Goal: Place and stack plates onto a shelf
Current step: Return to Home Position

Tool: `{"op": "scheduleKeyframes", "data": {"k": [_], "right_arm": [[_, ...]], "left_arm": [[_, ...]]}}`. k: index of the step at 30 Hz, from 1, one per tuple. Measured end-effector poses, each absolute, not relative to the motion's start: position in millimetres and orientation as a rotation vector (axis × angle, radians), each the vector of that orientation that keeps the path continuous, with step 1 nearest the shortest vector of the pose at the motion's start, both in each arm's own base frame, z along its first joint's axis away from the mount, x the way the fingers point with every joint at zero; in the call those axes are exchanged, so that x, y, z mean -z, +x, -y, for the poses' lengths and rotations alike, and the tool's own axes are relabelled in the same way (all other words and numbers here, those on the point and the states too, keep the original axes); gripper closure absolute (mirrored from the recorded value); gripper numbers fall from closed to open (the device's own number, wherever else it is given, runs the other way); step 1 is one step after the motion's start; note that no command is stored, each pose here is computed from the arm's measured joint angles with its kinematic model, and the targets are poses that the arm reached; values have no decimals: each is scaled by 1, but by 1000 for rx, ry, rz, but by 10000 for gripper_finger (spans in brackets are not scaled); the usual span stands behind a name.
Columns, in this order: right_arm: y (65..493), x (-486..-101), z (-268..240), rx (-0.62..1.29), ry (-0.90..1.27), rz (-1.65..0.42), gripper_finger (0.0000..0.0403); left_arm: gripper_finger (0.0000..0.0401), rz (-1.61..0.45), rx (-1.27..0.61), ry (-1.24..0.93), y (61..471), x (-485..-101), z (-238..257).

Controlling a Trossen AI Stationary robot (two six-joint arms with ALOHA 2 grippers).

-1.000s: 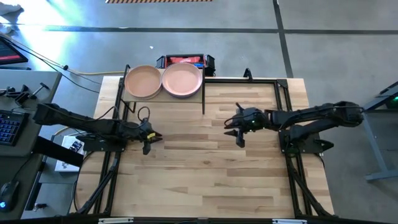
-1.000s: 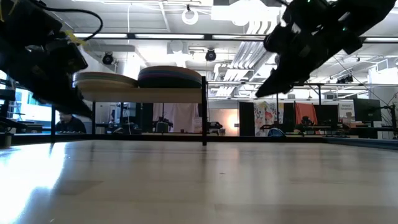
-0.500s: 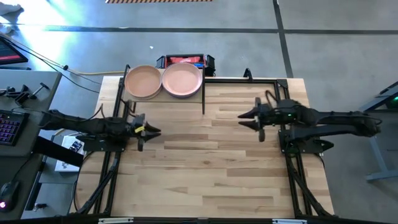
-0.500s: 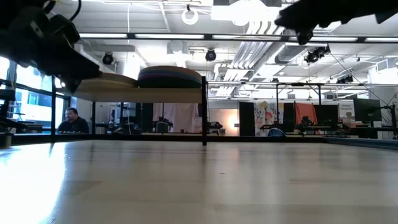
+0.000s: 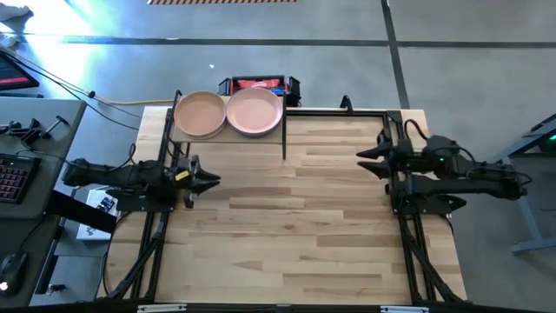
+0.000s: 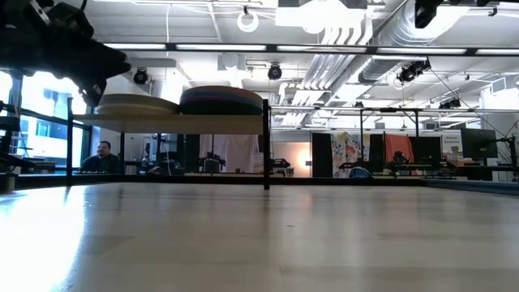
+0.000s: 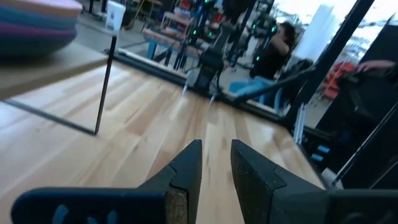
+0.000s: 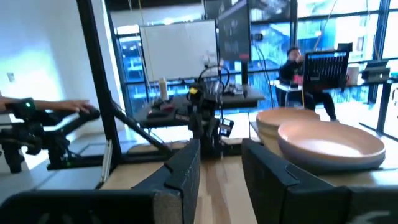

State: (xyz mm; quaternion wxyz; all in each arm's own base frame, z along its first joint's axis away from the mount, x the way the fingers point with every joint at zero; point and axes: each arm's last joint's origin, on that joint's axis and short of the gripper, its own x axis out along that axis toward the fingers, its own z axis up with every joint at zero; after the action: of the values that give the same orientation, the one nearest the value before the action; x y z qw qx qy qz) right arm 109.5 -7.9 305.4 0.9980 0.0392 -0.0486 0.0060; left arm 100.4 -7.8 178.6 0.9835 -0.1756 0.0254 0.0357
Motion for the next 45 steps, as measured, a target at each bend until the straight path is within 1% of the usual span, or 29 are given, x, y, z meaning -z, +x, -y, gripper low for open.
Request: {"op": "scheduleKeyframes", "data": {"k": [9, 13, 17, 24, 28, 31, 41, 45], "right_arm": [[93, -311, 6, -16, 70, 178, 297], [88, -299, 6, -16, 68, 194, 297], [91, -274, 6, -16, 69, 189, 297], [99, -208, 7, -10, 82, 62, 297], [103, -162, 7, -4, 95, -65, 297], [104, -162, 8, 42, 96, -93, 297], [97, -170, 8, 59, 86, 49, 297], [97, -169, 8, 60, 87, 33, 297]], "left_arm": [[327, 63, -51, -371, 92, -188, 7], [327, 76, -49, -374, 92, -189, 7], [327, 60, -51, -371, 92, -187, 7], [327, 54, -53, -371, 92, -187, 7], [327, 54, -53, -370, 92, -187, 7], [327, 53, -53, -370, 92, -187, 7], [327, 48, -54, -369, 92, -186, 7], [327, 47, -54, -369, 92, -186, 7]]}}
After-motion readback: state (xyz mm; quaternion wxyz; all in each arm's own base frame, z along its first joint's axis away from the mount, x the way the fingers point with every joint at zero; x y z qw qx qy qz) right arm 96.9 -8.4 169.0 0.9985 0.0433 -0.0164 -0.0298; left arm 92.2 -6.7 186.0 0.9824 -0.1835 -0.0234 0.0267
